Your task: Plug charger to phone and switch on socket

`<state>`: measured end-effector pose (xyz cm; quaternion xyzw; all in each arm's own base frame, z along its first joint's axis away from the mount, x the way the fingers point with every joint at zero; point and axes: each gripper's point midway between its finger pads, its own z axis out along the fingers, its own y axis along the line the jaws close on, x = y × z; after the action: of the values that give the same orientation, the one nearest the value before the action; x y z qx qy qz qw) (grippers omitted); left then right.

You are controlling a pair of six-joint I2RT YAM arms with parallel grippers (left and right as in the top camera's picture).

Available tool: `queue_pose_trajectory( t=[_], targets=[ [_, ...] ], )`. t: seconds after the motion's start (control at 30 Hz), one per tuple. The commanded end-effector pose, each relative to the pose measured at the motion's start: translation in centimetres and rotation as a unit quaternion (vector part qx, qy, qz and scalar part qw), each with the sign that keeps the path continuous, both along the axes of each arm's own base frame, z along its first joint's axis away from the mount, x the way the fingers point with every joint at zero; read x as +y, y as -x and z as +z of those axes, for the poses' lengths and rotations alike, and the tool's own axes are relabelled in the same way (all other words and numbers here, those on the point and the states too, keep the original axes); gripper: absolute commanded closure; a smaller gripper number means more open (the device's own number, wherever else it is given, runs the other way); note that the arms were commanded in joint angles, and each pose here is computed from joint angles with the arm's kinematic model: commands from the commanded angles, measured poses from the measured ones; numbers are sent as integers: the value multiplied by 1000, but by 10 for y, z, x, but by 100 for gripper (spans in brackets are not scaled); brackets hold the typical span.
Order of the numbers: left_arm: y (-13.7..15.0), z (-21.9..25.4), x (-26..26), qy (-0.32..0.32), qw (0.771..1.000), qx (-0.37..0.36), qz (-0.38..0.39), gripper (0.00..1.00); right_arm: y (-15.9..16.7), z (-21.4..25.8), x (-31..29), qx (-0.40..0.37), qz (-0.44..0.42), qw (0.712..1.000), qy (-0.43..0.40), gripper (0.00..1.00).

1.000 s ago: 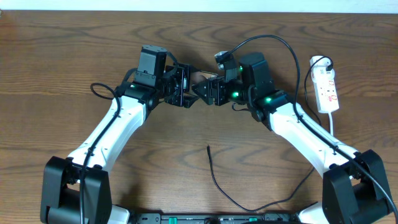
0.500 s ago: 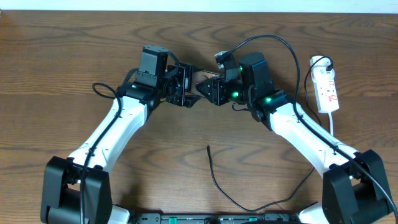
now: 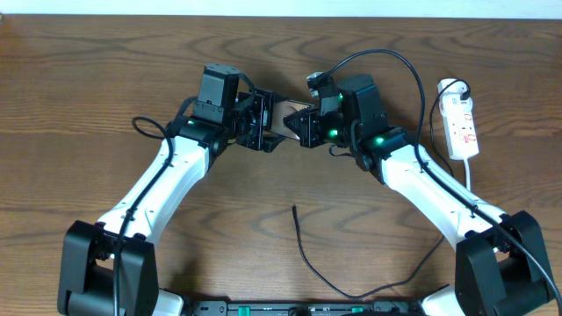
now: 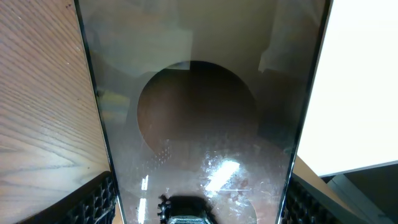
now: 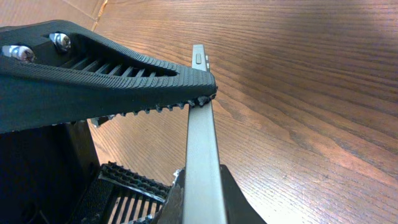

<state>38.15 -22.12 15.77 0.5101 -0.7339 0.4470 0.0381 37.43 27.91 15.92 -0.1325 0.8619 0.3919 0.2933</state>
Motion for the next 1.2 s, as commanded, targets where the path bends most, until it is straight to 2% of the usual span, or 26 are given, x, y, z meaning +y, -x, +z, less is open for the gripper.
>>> queue_pose_trajectory(
  t=[0.0,0.07,0.13,0.2,0.53,0.8,0.87,1.0,1.1,1.17],
  targets=[
    [-2,26,-7,18,999,-28,-9,51,4,8,10,-3,24,1000,-14,99],
    [-2,26,-7,18,999,-28,-9,32,4,8,10,-3,24,1000,-15,99],
    [-2,26,-7,19,999,-28,-9,19,4,8,10,-4,23,1000,-15,99],
    [-2,26,-6,19,999,-28,-9,11,3,8,9,-5,22,1000,-15,99],
    [1,29,-8,29,999,-26,-21,9,-16,8,-17,-3,-15,1000,-15,99],
    [0,36,2,55,997,-28,-38,9,-50,6,-71,56,-139,988,-46,99],
    [-4,36,8,48,997,-41,-38,9,-56,6,-84,98,-186,975,-75,99],
    [-12,35,23,29,996,-72,-41,9,-61,6,-95,202,-270,929,-151,99],
    [-20,34,36,4,994,-101,-40,9,-60,9,-90,254,-296,900,-194,99],
    [-28,30,50,-35,990,-131,-37,9,-58,17,-80,280,-289,888,-224,99]
  ],
)
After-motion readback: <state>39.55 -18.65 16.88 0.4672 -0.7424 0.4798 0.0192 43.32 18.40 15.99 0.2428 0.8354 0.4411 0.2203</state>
